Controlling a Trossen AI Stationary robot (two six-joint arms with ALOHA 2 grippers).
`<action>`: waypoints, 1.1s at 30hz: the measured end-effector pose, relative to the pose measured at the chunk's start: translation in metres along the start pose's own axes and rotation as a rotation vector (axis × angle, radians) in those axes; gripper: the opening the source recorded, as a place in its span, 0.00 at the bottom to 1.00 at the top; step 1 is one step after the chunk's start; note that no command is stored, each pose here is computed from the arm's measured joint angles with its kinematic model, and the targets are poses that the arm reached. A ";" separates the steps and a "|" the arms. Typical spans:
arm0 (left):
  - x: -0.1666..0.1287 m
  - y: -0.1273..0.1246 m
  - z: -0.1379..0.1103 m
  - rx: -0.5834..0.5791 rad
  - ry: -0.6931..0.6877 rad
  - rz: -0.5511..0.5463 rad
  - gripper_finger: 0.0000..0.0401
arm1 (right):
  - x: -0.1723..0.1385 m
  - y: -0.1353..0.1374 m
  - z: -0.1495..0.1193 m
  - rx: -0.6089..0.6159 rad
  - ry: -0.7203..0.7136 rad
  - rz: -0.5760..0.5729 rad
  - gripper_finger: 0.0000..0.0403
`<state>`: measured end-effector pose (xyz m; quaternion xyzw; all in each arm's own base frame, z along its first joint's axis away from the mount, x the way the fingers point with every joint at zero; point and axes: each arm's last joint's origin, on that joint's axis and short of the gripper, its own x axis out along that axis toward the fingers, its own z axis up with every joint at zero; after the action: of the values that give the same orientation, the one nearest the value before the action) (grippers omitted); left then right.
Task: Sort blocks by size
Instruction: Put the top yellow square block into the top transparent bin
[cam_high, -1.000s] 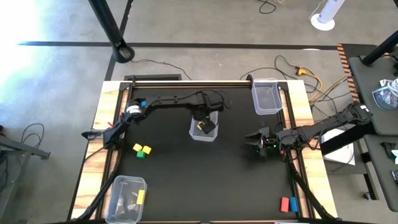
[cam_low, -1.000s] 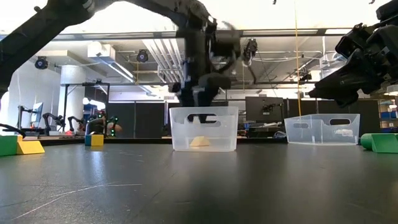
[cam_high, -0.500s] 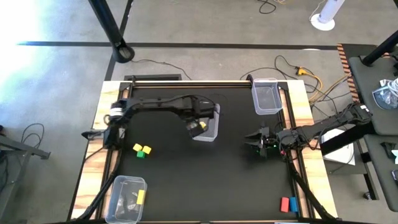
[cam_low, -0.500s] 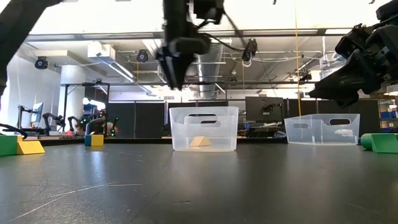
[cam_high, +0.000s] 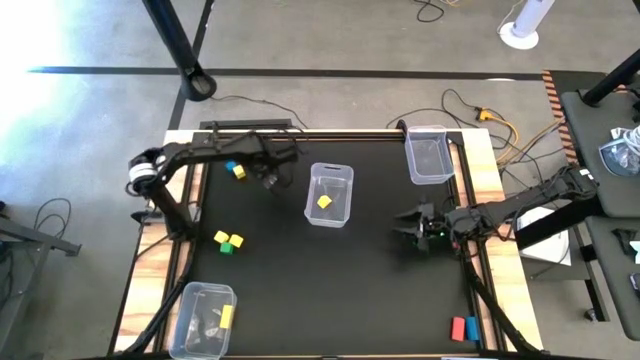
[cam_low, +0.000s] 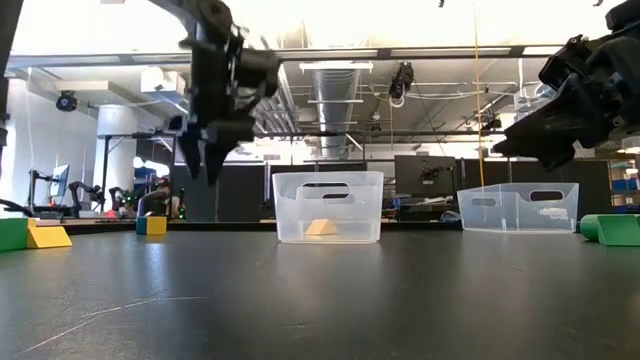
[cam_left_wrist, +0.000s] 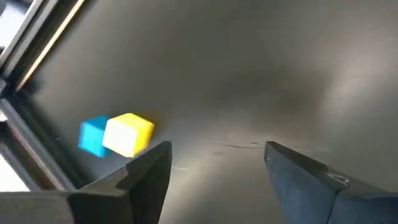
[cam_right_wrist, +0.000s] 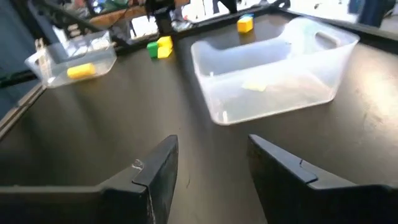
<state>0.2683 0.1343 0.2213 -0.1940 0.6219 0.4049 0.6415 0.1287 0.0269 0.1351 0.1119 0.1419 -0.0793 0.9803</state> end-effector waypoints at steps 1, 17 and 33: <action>0.007 0.007 0.004 -0.005 0.010 0.005 0.60 | 0.000 0.000 0.001 0.002 -0.011 -0.012 0.46; 0.077 0.067 0.046 0.128 0.308 0.024 0.60 | 0.000 -0.002 0.003 -0.012 -0.045 -0.067 0.47; 0.091 0.075 0.047 0.246 0.508 0.078 0.60 | 0.000 -0.002 0.002 0.009 -0.039 -0.068 0.48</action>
<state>0.2319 0.2398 0.1602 -0.1858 0.8142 0.2890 0.4680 0.1290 0.0243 0.1367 0.1100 0.1261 -0.1154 0.9791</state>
